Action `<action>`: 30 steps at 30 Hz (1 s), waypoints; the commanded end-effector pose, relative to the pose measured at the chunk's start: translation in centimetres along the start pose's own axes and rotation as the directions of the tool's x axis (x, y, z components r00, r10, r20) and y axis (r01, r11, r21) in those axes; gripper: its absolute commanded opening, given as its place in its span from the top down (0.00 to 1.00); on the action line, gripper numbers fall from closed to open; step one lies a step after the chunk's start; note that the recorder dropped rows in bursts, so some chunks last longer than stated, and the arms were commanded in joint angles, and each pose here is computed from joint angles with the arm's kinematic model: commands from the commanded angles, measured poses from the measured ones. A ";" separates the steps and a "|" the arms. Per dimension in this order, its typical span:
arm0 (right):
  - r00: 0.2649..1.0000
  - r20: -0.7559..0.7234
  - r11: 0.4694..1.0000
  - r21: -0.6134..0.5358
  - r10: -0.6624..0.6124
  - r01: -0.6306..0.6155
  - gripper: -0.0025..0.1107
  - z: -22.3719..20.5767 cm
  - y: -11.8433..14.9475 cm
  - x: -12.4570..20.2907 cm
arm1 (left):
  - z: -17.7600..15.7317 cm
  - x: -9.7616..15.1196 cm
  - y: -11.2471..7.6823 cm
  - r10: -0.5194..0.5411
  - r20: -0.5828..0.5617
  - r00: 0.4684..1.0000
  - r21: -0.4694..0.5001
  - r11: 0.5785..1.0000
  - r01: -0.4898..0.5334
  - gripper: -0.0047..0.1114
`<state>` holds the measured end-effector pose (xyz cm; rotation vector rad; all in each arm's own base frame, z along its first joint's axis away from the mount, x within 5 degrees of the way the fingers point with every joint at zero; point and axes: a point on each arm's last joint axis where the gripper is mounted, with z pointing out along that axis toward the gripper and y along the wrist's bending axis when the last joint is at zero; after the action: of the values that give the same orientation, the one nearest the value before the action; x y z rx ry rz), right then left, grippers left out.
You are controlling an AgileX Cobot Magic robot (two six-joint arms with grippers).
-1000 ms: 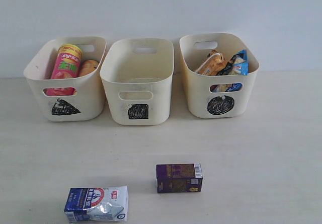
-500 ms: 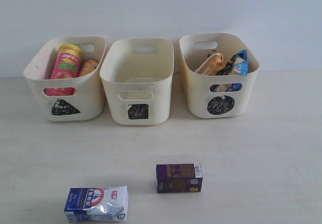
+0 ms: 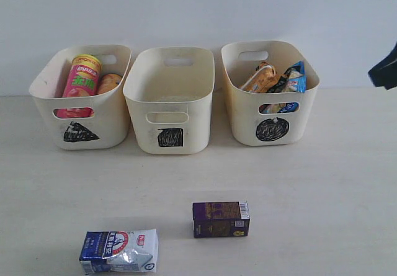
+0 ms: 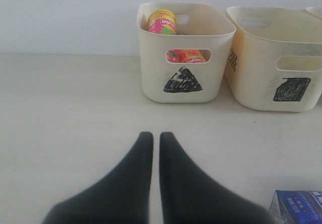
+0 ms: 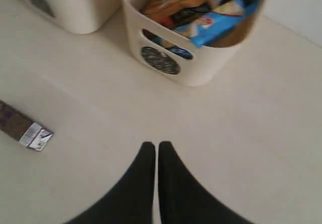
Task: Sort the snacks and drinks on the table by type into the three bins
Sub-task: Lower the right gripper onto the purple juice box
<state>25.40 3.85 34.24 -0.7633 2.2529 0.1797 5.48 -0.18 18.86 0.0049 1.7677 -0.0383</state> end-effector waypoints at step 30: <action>0.632 -0.196 0.590 -0.632 -0.750 0.503 0.66 17.8 13.6 -3.4 | 0.0 0.1 0.0 -0.018 0.005 1.000 0.002 1.000 0.018 0.92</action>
<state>29.99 22.32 22.94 -2.0802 2.1765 0.2897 5.48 -0.18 18.86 0.0049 1.7677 -0.0383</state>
